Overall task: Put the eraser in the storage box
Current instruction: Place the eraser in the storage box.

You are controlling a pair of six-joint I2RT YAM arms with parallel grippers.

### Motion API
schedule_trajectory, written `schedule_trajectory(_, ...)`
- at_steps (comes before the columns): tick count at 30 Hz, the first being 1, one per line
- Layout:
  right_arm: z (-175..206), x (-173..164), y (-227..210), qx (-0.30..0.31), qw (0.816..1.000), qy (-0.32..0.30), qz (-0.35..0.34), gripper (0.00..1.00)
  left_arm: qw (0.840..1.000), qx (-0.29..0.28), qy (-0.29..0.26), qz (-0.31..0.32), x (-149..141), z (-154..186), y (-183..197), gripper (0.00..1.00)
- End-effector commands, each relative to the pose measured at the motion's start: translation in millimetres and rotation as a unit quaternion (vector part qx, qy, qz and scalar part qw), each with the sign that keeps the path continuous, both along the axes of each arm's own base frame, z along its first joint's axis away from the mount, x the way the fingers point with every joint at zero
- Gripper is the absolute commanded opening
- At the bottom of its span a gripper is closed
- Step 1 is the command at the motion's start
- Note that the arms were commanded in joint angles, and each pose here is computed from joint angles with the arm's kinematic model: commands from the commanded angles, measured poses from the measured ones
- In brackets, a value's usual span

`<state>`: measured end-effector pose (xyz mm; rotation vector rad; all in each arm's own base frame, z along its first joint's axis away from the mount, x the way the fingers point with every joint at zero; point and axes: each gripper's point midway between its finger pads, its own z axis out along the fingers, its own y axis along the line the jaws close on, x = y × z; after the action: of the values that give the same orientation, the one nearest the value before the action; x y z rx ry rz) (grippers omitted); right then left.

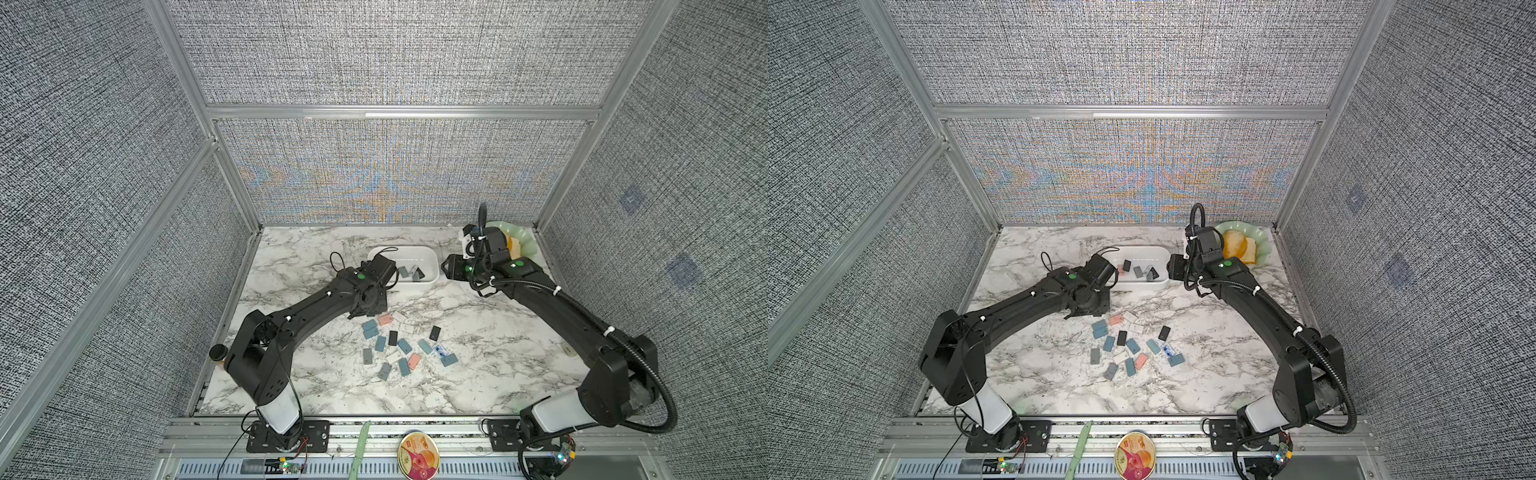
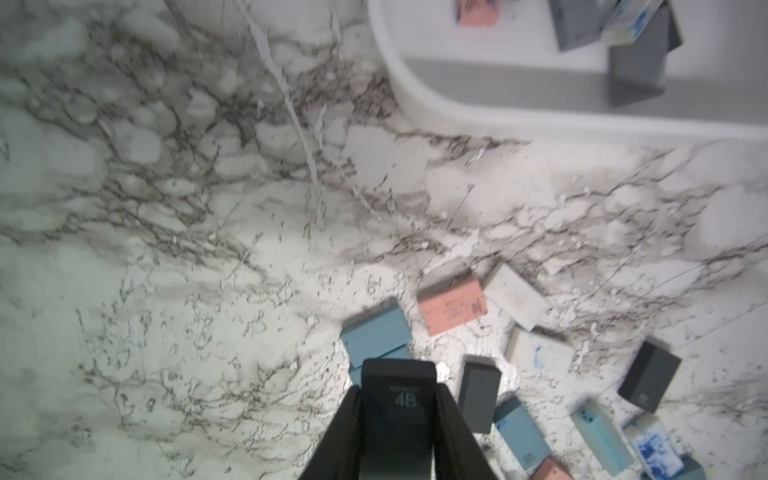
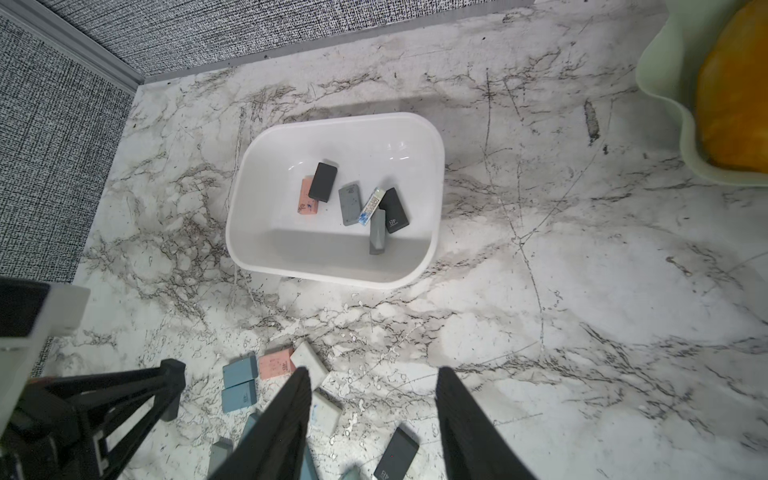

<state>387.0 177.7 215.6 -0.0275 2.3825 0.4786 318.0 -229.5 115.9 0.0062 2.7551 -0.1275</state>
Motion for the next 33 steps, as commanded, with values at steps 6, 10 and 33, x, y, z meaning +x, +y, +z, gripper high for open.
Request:
schedule_trajectory(6, -0.1, -5.1, -17.0, -0.009, 1.0, 0.002, -0.016, 0.52, 0.999, 0.012, -0.03, -0.04, 60.8, 29.1, -20.5, 0.3)
schedule_trajectory(10, -2.1, -7.1, -20.9, -0.01, 1.0, 0.007, -0.02, 0.52, 0.998, 0.002, -0.045, -0.049, 91.7, 40.0, -31.5, 0.3)
schedule_trajectory(33, -25.6, -25.3, -31.7, -0.007, 0.998, 0.047, -0.045, 0.52, 0.996, -0.032, -0.041, -0.079, 185.7, -48.0, -67.7, 0.31)
